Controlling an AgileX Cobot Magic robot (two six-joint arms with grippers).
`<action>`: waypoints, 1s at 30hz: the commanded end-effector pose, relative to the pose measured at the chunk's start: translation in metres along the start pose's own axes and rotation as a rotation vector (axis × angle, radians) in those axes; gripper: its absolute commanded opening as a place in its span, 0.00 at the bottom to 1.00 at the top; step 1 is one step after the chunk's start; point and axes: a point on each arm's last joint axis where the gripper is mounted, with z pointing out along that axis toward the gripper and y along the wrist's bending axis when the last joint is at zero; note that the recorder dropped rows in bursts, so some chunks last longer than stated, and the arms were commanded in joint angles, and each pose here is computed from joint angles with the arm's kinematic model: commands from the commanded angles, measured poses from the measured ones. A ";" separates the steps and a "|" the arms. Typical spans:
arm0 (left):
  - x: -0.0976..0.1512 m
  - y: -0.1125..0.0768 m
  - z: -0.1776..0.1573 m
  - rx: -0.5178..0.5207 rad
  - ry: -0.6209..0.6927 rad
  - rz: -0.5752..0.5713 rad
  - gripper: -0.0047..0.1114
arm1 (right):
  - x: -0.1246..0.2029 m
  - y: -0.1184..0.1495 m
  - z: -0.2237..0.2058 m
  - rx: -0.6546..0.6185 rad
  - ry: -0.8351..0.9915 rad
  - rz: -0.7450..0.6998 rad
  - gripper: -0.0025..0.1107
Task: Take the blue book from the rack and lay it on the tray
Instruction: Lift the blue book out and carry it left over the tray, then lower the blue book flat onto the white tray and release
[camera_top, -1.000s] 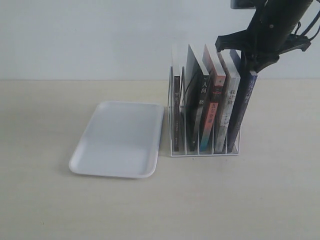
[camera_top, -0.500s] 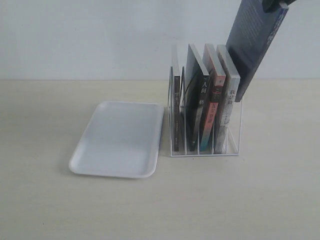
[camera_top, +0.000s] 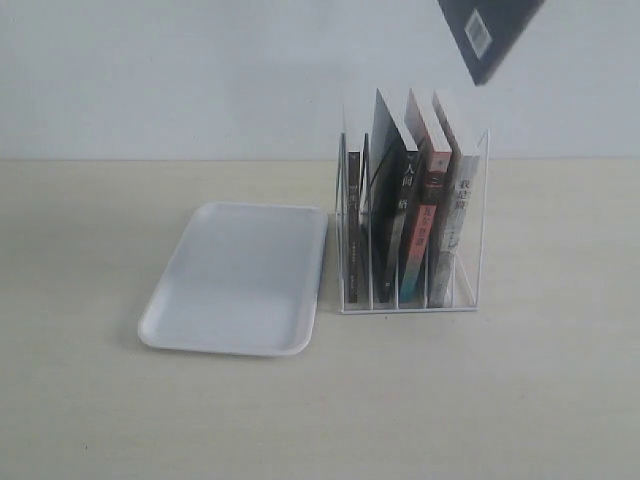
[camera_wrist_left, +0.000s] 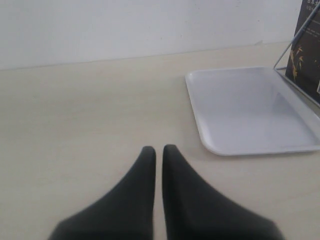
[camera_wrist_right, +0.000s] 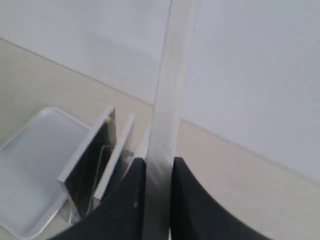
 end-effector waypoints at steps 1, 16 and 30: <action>-0.003 0.000 -0.001 -0.001 -0.022 -0.006 0.08 | -0.005 0.044 -0.027 -0.132 -0.235 -0.186 0.02; -0.003 0.000 -0.001 -0.001 -0.022 -0.006 0.08 | 0.089 0.205 0.084 -0.327 -0.387 -0.919 0.02; -0.003 0.000 -0.001 -0.001 -0.022 -0.006 0.08 | 0.146 0.238 0.225 -0.054 -0.079 -1.235 0.02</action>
